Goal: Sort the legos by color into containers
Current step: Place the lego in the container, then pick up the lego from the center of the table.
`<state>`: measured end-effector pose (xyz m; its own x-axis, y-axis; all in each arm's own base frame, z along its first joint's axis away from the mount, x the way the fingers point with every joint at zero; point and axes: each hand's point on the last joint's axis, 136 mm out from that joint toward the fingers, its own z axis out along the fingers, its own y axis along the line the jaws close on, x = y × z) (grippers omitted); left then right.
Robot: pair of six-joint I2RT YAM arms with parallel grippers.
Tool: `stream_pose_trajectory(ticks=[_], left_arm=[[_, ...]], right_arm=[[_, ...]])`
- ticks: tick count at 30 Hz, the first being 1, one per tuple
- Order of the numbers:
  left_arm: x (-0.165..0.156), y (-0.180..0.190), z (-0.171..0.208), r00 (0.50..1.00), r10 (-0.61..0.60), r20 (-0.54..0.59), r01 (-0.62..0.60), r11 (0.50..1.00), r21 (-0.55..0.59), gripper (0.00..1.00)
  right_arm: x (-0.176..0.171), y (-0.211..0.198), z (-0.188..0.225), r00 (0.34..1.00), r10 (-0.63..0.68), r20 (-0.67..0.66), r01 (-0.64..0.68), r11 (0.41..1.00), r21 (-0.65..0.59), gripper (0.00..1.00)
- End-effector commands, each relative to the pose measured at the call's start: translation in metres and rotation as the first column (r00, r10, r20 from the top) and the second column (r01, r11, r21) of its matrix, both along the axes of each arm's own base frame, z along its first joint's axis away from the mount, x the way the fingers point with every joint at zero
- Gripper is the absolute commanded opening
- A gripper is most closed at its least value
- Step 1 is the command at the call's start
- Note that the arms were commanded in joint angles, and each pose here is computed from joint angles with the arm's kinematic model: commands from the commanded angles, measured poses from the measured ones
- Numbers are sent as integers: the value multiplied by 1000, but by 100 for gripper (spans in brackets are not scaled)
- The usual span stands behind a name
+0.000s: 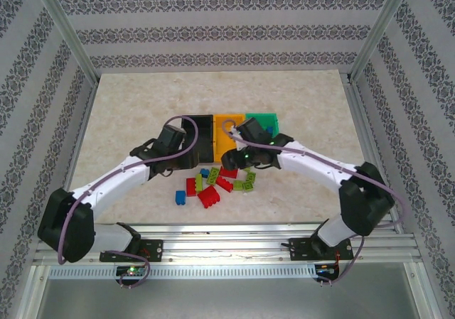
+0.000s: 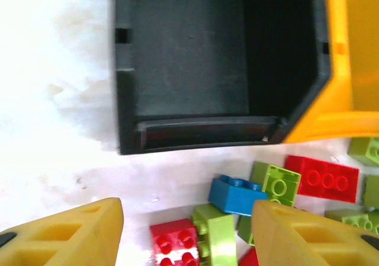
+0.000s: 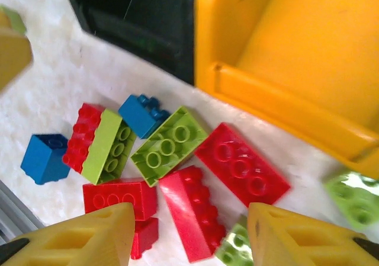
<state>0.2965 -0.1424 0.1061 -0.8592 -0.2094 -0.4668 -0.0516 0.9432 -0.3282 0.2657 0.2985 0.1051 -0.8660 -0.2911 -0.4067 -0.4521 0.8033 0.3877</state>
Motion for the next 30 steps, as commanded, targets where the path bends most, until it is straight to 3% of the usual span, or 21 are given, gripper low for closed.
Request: stream_pose_trajectory(ticks=[1,10,30], left_arm=[[2,8,7,996,88,16,-85,987,-139,59],[-24,40,-3,988,154,-13,-154,982,-110,59],[-21,33,-11,992,126,-21,-127,983,-133,59]], right_arm=[[3,36,-8,999,45,6,-45,999,9,53],[3,85,-33,986,168,4,-168,984,-53,52],[10,80,-77,989,144,-44,-150,969,-198,52]])
